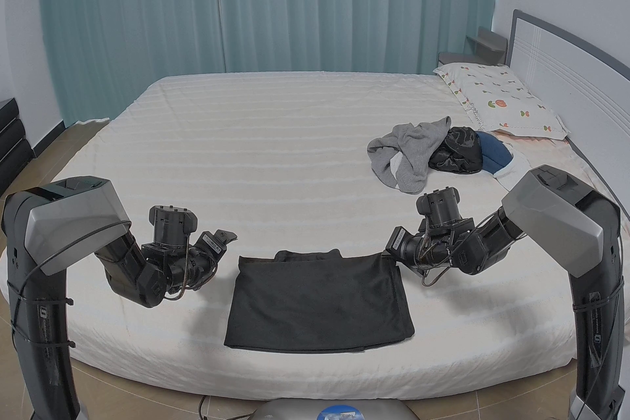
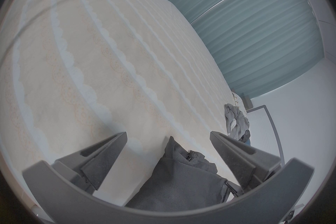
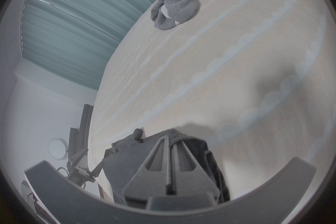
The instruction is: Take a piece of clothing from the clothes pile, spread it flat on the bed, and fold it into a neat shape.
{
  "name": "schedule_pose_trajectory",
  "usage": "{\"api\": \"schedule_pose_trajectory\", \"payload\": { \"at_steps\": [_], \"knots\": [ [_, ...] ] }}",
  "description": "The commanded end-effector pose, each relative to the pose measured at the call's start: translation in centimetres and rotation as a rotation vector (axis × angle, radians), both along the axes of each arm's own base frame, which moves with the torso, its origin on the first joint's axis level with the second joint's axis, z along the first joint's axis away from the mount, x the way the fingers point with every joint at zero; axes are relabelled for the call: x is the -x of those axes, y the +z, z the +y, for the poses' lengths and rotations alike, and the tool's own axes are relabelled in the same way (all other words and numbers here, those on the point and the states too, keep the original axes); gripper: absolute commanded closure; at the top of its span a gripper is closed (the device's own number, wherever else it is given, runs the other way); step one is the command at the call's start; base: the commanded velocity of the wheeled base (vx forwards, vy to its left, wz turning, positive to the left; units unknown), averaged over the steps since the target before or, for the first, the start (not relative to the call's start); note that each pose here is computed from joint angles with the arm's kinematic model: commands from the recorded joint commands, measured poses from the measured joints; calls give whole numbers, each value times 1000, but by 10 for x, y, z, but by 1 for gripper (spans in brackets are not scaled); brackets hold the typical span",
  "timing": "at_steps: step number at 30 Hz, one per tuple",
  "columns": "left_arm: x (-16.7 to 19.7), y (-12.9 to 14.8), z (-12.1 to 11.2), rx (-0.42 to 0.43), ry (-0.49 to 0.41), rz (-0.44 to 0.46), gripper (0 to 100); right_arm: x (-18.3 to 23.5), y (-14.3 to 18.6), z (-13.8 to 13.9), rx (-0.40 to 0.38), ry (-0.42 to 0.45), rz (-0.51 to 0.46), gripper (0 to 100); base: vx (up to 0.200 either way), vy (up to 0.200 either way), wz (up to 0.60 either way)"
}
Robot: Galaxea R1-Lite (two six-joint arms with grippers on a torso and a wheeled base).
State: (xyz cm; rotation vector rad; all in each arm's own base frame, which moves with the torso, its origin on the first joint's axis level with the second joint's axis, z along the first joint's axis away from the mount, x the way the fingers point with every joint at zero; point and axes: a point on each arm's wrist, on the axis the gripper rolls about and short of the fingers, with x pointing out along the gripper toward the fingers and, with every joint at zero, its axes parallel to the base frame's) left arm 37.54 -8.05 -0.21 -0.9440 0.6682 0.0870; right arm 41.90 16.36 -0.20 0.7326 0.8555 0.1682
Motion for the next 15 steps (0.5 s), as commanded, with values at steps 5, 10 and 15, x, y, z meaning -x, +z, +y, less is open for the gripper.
{"api": "schedule_pose_trajectory", "payload": {
  "at_steps": [5, 10, 15],
  "knots": [
    [1, -1, -1, -3, -5, 1, 0, -3, 3, -8, 1, -25, -8, 100, 0, 0, 0],
    [1, -1, -1, -3, -5, 1, 0, -3, 2, -9, 3, -29, -4, 100, 0, 0, 0],
    [1, -1, -1, -4, -5, 3, 0, -2, 1, -10, 5, -28, 2, 100, 0, 0, 0]
  ]
}}
